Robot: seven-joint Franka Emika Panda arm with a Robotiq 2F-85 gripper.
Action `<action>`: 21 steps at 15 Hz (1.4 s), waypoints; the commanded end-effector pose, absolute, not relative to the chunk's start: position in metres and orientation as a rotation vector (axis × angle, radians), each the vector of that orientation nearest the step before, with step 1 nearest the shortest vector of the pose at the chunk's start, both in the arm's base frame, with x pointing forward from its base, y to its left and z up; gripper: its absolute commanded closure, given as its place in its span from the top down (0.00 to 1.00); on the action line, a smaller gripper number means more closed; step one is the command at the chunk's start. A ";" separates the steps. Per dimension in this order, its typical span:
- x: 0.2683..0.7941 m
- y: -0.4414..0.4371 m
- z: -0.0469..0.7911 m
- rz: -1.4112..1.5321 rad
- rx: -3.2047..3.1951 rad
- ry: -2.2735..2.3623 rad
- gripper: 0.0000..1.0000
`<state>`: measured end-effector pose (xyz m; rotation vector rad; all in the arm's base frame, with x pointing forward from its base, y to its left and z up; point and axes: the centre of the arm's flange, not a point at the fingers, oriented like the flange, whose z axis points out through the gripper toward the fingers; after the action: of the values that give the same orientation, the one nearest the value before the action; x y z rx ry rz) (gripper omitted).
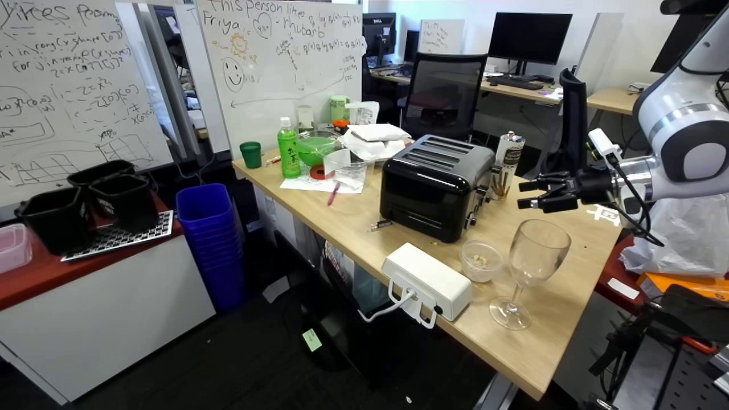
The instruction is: Turn the knob on the toaster clockwise
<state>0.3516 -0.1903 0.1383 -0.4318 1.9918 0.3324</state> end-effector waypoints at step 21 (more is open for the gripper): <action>0.416 -0.183 0.044 0.266 -0.267 2.110 1.00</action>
<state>0.4073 -0.1903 0.0495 -0.3039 2.0682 0.3032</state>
